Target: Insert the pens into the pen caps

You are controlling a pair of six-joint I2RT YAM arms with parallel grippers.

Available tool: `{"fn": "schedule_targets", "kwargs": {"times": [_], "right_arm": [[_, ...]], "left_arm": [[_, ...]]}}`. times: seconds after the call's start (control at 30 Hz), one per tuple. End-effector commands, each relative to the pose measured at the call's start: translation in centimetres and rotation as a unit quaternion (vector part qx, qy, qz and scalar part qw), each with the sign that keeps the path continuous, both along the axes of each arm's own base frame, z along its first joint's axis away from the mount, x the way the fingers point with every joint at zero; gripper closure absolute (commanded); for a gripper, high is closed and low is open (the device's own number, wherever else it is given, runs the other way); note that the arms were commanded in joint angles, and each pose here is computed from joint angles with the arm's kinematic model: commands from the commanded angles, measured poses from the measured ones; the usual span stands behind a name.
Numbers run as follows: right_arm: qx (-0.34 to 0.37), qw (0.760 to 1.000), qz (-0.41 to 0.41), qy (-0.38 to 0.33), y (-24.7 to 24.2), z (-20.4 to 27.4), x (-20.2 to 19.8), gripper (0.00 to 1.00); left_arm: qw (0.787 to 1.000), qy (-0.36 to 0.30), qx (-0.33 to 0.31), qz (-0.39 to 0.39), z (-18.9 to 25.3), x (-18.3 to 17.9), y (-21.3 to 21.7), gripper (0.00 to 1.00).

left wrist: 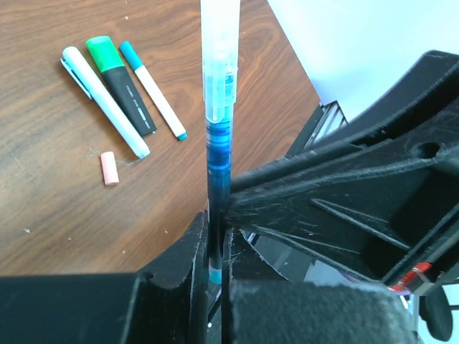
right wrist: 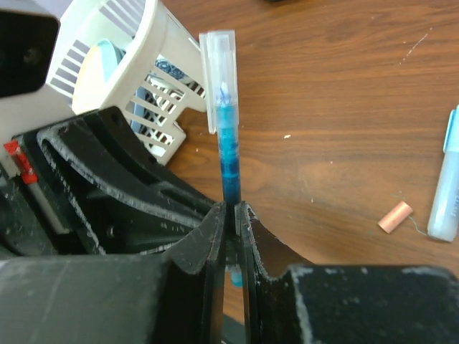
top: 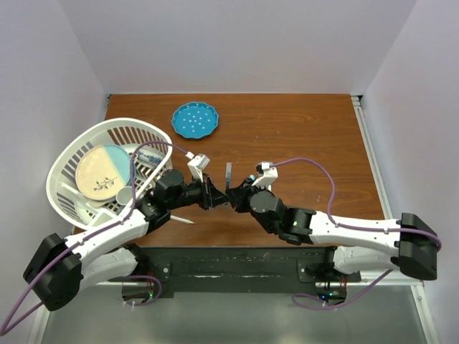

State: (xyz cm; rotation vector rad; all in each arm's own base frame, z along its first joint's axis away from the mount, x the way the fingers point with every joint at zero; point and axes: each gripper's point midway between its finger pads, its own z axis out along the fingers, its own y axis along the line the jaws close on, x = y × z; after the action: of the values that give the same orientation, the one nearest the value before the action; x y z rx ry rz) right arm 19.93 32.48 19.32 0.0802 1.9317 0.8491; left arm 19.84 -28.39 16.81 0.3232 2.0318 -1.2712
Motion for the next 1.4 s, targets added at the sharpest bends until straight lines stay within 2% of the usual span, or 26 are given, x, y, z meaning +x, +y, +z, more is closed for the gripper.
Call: {"fn": "schedule_targets", "kwargs": {"times": [0.0,0.03,0.07,0.1,0.13,0.23,0.33,0.53,0.67,0.9,1.03,1.17,1.2,1.23,1.3,1.37], "right_arm": [[0.02,0.997,0.074,0.003,1.0,2.3,-3.7,1.0],[0.015,0.998,0.068,-0.003,0.6,2.9,-3.5,1.0],[-0.001,0.998,0.063,-0.003,-0.1,2.9,-3.4,0.94],[0.01,0.998,0.06,-0.019,-0.4,4.7,-3.3,0.78],[0.004,0.998,0.057,-0.023,-0.8,5.1,-3.2,0.68],[0.001,0.998,0.055,-0.041,-1.7,6.8,-3.1,0.49],[-0.003,0.997,0.048,-0.056,-2.2,8.2,-2.8,0.39],[-0.012,0.996,0.025,-0.088,-2.7,11.6,-1.8,0.36],[-0.046,0.995,0.001,-0.092,-2.7,12.3,-0.7,0.36],[-0.051,0.994,-0.012,-0.093,-1.9,13.6,0.8,0.39],[-0.044,0.994,-0.001,-0.097,-1.0,13.9,0.8,0.52],[-0.044,0.995,0.017,-0.086,-0.1,12.7,0.5,0.57],[-0.044,0.995,0.019,-0.084,0.0,12.4,0.4,0.6],[-0.044,0.996,0.021,-0.081,0.1,12.0,0.4,0.79],[-0.043,0.996,0.027,-0.074,0.2,11.2,0.1,1.0],[-0.039,0.996,0.036,-0.072,0.2,10.7,-0.2,1.0]], "left_arm": [[0.989,-0.128,-0.069,0.028,7.1,2.8,-0.3,1.0],[0.989,-0.13,-0.067,0.018,6.8,2.4,-0.3,1.0],[0.99,-0.129,-0.062,0.003,6.3,1.7,-0.3,1.0],[0.987,-0.145,-0.062,-0.008,6.5,1.1,-0.1,1.0],[0.987,-0.148,-0.059,-0.016,6.3,0.7,0.0,1.0],[0.985,-0.157,-0.058,-0.052,5.7,-1.0,0.2,1.0],[0.982,-0.157,-0.065,-0.082,5.4,-2.6,0.2,1.0],[0.978,-0.158,-0.082,-0.111,5.7,-4.0,0.1,1.0],[0.973,-0.164,-0.093,-0.131,6.0,-4.8,-0.1,1.0],[0.969,-0.169,-0.105,-0.144,6.2,-5.6,-0.1,1.0],[0.968,-0.172,-0.106,-0.146,6.4,-5.6,-0.2,1.0],[0.968,-0.172,-0.106,-0.148,6.4,-5.6,-0.3,1.0],[0.968,-0.172,-0.107,-0.149,6.5,-5.6,-0.4,1.0],[0.966,-0.176,-0.11,-0.152,6.7,-5.7,-0.4,1.0],[0.966,-0.175,-0.112,-0.15,6.9,-5.6,-0.5,1.0],[0.967,-0.179,-0.116,-0.14,7.4,-5.2,-0.5,1.0]]}}
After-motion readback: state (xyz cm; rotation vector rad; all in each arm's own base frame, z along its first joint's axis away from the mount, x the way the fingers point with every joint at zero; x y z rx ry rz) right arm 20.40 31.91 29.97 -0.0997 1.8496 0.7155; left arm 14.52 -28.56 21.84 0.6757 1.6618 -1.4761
